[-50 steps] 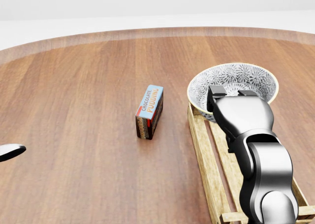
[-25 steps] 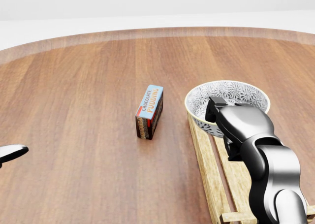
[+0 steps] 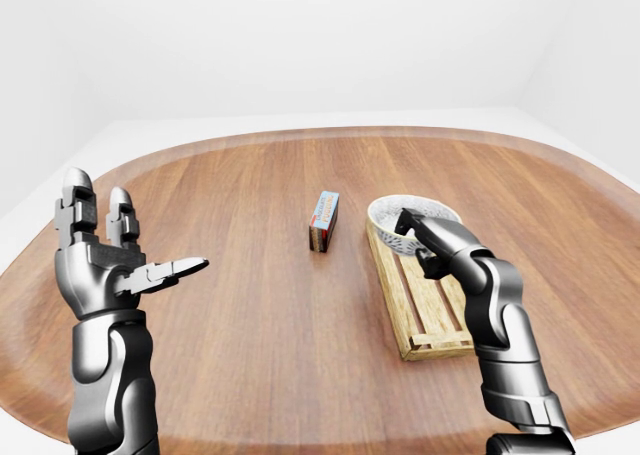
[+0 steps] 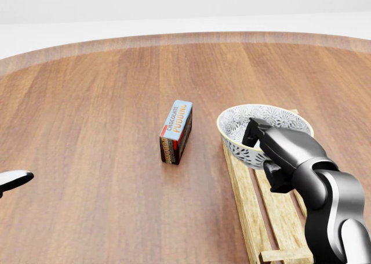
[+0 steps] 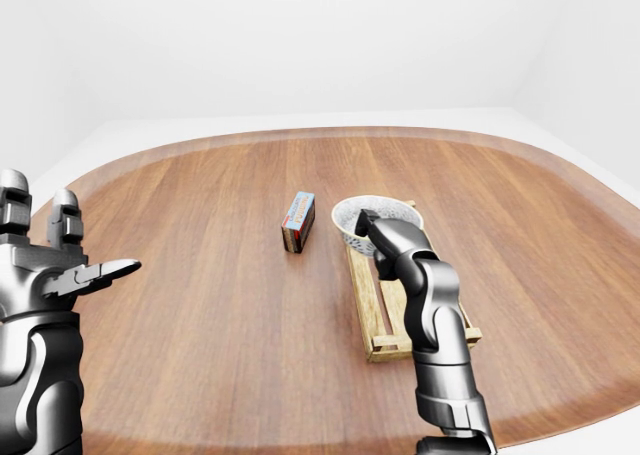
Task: Pick up the bowl on the left and put it in the tray.
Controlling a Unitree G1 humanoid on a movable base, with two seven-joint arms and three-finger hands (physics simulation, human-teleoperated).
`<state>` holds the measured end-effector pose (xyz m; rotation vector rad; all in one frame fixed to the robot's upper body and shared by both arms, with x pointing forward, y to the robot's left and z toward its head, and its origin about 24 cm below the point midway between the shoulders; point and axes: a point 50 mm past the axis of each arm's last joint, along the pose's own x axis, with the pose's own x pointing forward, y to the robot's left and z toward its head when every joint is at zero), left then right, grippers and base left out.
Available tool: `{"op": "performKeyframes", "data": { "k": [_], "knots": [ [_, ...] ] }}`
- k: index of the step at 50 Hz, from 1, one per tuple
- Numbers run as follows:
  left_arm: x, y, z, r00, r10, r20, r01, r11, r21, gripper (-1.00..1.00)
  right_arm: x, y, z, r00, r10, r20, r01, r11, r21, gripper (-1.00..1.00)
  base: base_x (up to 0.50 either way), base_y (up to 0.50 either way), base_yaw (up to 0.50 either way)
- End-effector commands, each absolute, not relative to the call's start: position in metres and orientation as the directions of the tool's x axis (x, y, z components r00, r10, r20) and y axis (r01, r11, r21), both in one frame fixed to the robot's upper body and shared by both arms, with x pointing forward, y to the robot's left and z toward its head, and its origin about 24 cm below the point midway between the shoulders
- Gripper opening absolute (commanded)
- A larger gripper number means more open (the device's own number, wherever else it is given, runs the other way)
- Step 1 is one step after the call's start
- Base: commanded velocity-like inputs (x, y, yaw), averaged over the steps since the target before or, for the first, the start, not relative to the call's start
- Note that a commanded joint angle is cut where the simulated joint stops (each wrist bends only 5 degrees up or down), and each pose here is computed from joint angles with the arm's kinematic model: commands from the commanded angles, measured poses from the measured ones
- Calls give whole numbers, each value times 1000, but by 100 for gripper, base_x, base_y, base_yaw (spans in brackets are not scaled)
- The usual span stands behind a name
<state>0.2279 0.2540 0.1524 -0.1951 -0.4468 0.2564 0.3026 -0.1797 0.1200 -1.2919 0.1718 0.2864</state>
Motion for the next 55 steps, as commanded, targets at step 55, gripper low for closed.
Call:
{"op": "performKeyframes", "data": {
  "k": [55],
  "knots": [
    [227,248,150,878,267,397,-187,955,-229,100,316,-216,93,969,6,-247,-234,348,-908,-100,0,0,0]
  ]
}}
